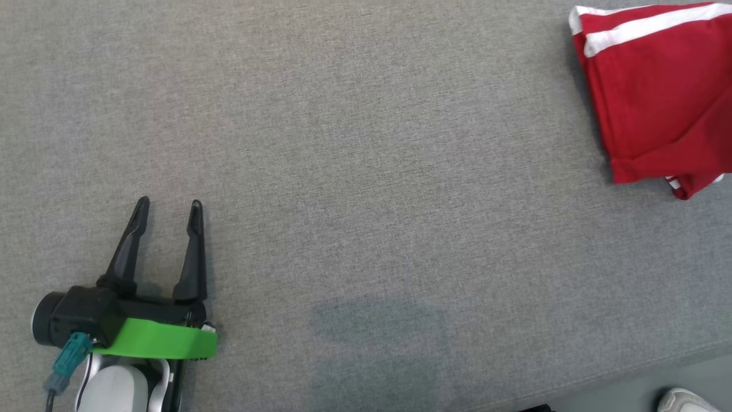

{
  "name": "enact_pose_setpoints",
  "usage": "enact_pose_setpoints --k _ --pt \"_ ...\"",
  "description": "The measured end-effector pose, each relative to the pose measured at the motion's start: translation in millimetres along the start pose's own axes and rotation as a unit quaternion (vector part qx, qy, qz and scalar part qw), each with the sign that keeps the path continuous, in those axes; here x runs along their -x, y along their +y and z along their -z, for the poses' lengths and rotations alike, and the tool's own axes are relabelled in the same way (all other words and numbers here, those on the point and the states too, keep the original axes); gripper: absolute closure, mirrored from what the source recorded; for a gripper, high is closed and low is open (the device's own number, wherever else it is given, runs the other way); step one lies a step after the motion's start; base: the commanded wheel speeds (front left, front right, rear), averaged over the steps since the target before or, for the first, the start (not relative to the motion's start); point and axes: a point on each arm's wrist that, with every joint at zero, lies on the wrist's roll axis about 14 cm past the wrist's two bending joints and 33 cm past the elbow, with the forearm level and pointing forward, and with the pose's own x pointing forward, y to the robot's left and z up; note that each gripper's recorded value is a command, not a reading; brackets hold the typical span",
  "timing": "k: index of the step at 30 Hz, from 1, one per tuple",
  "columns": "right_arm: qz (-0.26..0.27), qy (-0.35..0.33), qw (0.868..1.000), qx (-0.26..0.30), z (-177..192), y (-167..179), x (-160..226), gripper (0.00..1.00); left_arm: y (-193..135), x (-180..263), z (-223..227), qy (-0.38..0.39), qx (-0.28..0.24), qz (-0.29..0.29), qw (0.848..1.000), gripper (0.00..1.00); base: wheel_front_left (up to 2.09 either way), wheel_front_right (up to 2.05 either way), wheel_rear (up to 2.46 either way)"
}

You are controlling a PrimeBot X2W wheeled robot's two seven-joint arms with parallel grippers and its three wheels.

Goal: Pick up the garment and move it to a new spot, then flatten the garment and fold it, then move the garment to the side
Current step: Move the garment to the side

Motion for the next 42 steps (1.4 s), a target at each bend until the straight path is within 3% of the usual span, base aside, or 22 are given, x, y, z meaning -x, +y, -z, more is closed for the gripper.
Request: enact_pose_setpoints --k 5,10,11,12,13,21,27,32,36,42 --pt "0.040 -0.014 0.998 0.038 -4 -13 -15 1.00 1 -2 1 0.001 -0.001 0.001 1.000 0.00 0.00 0.00 0.00" --pt "0.052 0.015 0.995 0.081 13 -10 -34 1.00 9 0 1 0.001 0.000 -0.013 1.000 0.00 0.00 0.00 0.00" --pt "0.054 0.017 0.994 0.095 14 -10 -36 0.84 11 1 1 0.002 0.002 -0.017 1.000 0.00 0.00 0.00 0.00" --pt "0.058 0.015 0.992 0.107 13 -11 -38 0.56 12 2 2 0.002 0.003 -0.019 1.000 0.00 0.00 0.00 0.00" --pt "0.064 0.012 0.991 0.117 11 -13 -39 0.00 14 3 1 0.002 0.003 -0.023 1.000 0.00 0.00 0.00 0.00" --pt "0.120 0.006 0.979 0.163 9 -48 -30 0.00 12 8 -7 -0.007 0.006 -0.030 1.000 0.00 0.00 0.00 0.00" --pt "0.139 -0.070 0.977 0.148 -12 -54 -15 0.00 12 18 -16 -0.014 0.005 -0.037 0.999 0.00 0.00 0.00 0.00" --pt "0.102 -0.221 0.966 0.092 -56 -21 8 0.00 14 31 -26 -0.024 0.003 -0.048 0.999 0.00 0.00 0.00 0.00" --pt "0.061 -0.321 0.943 0.067 -75 12 41 0.00 17 46 -34 -0.030 -0.003 -0.060 0.998 0.00 0.00 0.00 0.00" --pt "0.015 -0.394 0.918 0.033 -54 53 87 0.00 21 65 -57 -0.058 -0.016 -0.076 0.995 0.00 0.00 0.00 0.00"
